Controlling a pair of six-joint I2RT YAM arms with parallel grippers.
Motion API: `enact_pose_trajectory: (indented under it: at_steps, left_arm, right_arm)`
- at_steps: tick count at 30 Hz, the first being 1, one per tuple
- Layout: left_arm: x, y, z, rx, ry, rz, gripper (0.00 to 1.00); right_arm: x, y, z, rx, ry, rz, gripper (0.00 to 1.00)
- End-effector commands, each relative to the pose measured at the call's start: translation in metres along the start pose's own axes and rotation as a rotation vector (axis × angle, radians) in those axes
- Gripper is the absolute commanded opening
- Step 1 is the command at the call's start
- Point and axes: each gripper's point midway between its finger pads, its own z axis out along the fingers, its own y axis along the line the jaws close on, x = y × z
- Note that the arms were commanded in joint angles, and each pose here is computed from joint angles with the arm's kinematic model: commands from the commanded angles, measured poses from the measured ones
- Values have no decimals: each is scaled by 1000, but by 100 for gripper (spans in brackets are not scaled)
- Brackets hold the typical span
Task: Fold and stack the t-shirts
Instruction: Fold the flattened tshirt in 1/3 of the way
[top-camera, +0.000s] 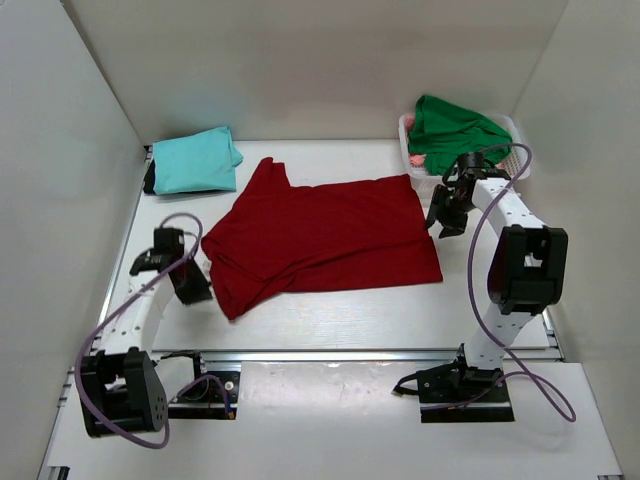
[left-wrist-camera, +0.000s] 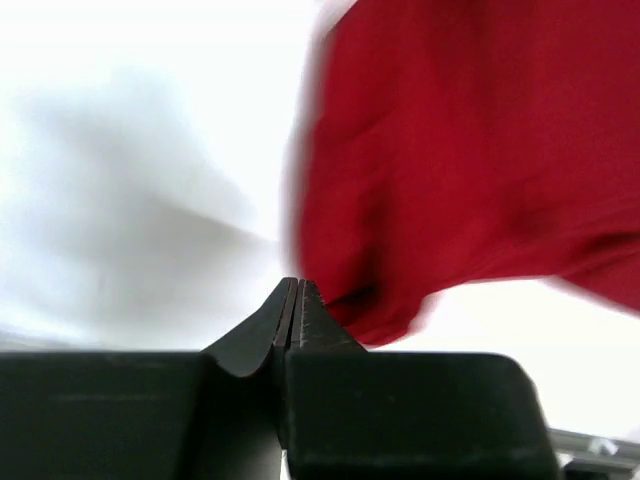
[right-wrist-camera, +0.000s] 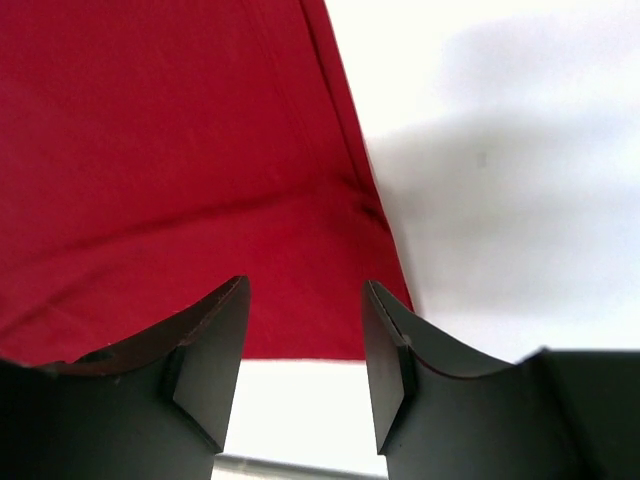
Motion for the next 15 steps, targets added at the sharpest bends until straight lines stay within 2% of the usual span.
enact_pose_trajectory:
  at_steps: [1, 3, 4, 8, 11, 15]
  left_arm:
    - [62, 26, 3, -42, 131, -59, 7]
    - [76, 27, 5, -38, 137, -87, 13]
    - [80, 27, 6, -43, 135, -98, 26]
    - [87, 21, 15, 8, 110, -210, 42]
    - [90, 15, 22, 30, 92, -299, 45]
    - [87, 12, 27, 50, 44, -407, 44]
  right_arm:
    - [4, 6, -18, -33, -58, -17, 46]
    - [10, 8, -18, -36, -58, -22, 46]
    - [16, 11, -20, -34, -59, -35, 46]
    - [28, 11, -17, -42, -38, -27, 46]
    - [33, 25, -18, -68, -33, -69, 46]
    - [35, 30, -20, -74, -32, -80, 46]
